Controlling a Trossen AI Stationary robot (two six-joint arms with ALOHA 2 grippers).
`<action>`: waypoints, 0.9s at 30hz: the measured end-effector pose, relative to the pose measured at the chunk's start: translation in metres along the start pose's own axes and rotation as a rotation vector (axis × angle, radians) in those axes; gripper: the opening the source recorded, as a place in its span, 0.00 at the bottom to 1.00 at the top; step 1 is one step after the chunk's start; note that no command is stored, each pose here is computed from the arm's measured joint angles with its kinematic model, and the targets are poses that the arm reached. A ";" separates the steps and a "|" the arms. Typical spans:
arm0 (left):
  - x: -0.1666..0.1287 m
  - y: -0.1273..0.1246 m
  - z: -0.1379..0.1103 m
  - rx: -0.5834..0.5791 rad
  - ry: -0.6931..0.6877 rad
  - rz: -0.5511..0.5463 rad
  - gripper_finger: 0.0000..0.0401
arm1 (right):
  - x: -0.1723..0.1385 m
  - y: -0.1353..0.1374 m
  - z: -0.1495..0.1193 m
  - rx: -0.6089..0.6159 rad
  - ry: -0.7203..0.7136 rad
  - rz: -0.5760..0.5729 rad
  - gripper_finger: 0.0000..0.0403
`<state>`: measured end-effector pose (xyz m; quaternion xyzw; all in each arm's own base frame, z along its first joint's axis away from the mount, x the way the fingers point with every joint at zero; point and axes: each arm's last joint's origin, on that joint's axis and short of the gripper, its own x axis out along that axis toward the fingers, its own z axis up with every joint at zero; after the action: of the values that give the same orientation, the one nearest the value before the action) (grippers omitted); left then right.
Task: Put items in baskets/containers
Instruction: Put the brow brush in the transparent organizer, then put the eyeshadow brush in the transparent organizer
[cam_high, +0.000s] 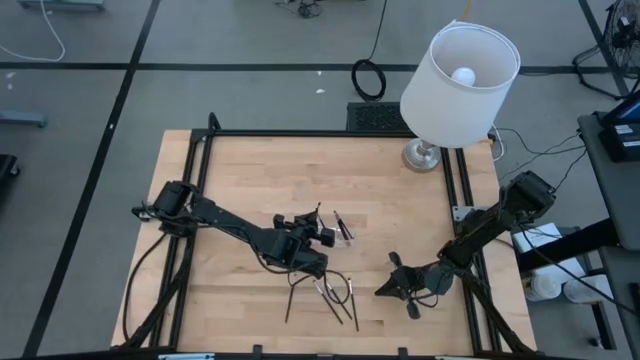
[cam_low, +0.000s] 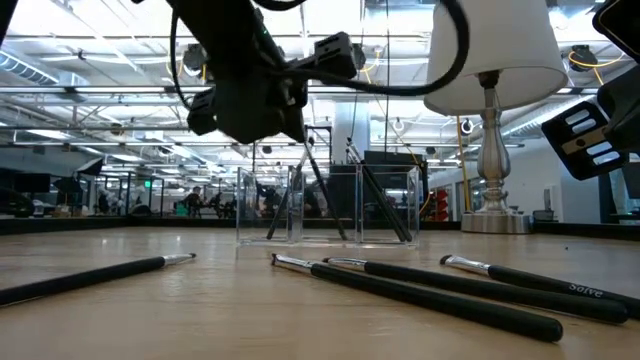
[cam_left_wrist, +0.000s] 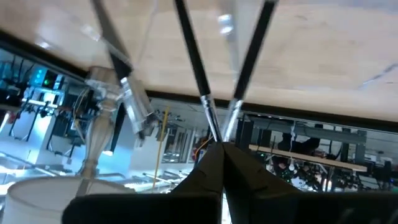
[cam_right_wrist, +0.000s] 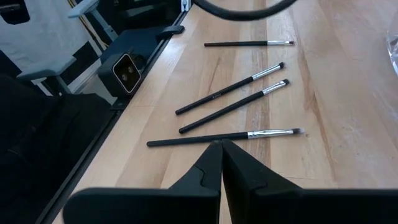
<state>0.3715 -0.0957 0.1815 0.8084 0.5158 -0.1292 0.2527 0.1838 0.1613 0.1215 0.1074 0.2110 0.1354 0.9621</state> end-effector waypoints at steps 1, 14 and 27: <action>-0.001 0.002 -0.002 -0.006 0.000 0.004 0.02 | 0.000 0.000 0.000 0.000 0.000 0.000 0.00; -0.025 0.028 -0.014 -0.167 -0.045 0.101 0.25 | 0.000 0.000 0.000 -0.008 0.002 0.005 0.00; -0.074 0.010 -0.047 -0.784 0.211 0.200 0.29 | 0.000 0.001 0.000 -0.041 0.003 0.007 0.00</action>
<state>0.3462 -0.1307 0.2589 0.7060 0.4677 0.1857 0.4984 0.1832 0.1620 0.1214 0.0882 0.2095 0.1431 0.9633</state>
